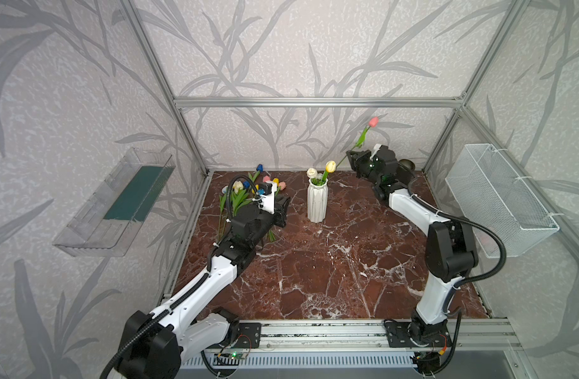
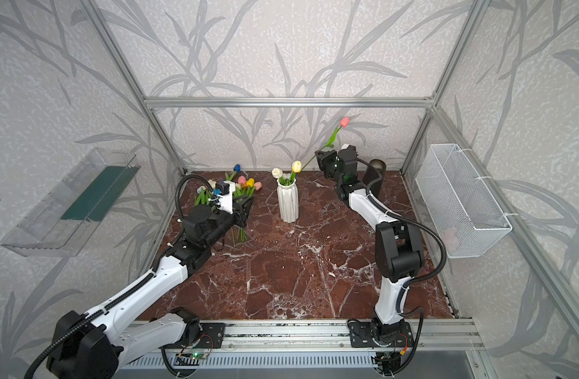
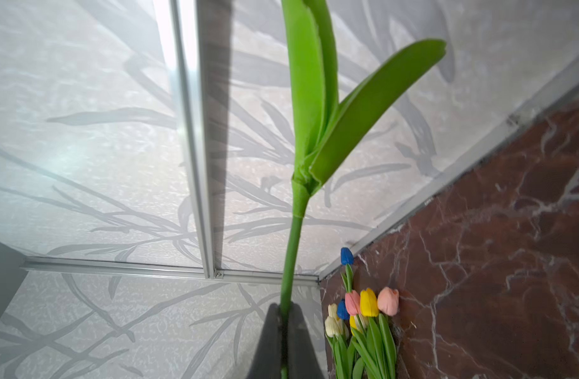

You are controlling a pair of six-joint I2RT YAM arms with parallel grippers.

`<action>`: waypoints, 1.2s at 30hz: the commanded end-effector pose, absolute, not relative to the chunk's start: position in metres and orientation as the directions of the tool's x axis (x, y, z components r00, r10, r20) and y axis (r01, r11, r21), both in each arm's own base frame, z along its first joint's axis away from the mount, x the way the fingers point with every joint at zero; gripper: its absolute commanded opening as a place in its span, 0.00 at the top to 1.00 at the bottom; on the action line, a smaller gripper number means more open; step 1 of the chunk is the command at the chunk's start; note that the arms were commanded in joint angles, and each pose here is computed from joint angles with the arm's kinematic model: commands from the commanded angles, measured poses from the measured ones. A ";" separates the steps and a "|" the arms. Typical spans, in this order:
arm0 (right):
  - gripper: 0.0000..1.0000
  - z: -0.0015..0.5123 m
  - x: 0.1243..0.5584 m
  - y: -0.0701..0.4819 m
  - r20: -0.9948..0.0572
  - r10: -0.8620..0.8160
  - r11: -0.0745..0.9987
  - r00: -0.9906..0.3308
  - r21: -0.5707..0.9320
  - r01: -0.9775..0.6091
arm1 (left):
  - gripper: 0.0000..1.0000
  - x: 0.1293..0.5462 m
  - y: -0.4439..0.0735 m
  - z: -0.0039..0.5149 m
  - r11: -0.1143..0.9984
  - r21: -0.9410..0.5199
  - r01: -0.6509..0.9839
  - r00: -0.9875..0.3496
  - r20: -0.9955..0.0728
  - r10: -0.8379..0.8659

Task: Arrange the flowers into the vase
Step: 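Grasp the pink tulip stem with the right gripper and lift it high, then move the left gripper to the pink tulip stem and grasp it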

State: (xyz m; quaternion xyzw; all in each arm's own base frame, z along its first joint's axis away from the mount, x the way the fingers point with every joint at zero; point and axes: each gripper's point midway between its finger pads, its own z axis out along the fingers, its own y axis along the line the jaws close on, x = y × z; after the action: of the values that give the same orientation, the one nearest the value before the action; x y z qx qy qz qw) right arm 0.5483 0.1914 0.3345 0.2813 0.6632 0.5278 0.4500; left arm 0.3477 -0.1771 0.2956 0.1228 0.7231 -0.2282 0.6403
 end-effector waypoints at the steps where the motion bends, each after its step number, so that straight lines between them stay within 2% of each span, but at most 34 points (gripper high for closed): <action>1: 1.00 0.392 0.528 0.182 -0.609 0.754 0.573 -0.248 0.793 -0.206 | 0.73 0.346 -0.181 0.298 0.855 -0.179 0.488 -0.131 -0.983 -0.131; 5: 1.00 0.456 0.499 0.204 -0.838 0.539 0.771 -0.083 0.531 -0.351 | 0.73 0.347 -0.181 0.296 0.856 -0.180 0.485 -0.135 -0.982 -0.130; 8: 1.00 0.484 0.478 0.244 -0.960 0.277 0.837 -0.044 0.263 -0.480 | 0.72 0.347 -0.180 0.295 0.858 -0.177 0.482 -0.131 -0.983 -0.129; 11: 1.00 0.472 0.473 0.274 -0.996 0.044 0.827 -0.082 0.082 -0.556 | 0.72 0.348 -0.179 0.293 0.864 -0.173 0.472 -0.133 -0.983 -0.124; 16: 1.00 0.460 0.467 0.296 -0.988 -0.125 0.769 -0.093 -0.037 -0.639 | 0.73 0.353 -0.179 0.289 0.869 -0.164 0.466 -0.126 -0.985 -0.118; 20: 1.00 0.448 0.478 0.308 -0.991 -0.103 0.749 -0.089 -0.019 -0.663 | 0.72 0.355 -0.183 0.289 0.863 -0.165 0.478 -0.123 -0.985 -0.120; 26: 1.00 0.444 0.475 0.331 -0.999 0.012 0.663 -0.046 0.042 -0.748 | 0.72 0.360 -0.181 0.294 0.871 -0.153 0.467 -0.110 -0.987 -0.114; 30: 1.00 0.441 0.473 0.338 -0.998 0.066 0.627 0.004 0.038 -0.778 | 0.72 0.360 -0.177 0.318 0.872 -0.127 0.472 -0.059 -0.992 -0.113; 32: 1.00 0.438 0.472 0.339 -0.996 0.081 0.614 0.030 0.026 -0.789 | 0.65 0.361 -0.174 0.332 0.878 -0.099 0.468 -0.007 -0.994 -0.108; 36: 1.00 0.431 0.472 0.339 -0.992 0.106 0.609 0.065 0.013 -0.793 | 0.64 0.376 -0.162 0.367 0.875 -0.116 0.471 0.040 -0.987 -0.153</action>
State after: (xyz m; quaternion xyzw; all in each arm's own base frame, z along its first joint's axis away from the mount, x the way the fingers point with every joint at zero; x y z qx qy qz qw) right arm 0.4835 0.3415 0.3888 -0.2849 0.6615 0.3160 0.6176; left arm 0.3689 -0.1703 0.3158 0.1236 0.7017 -0.2108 0.6692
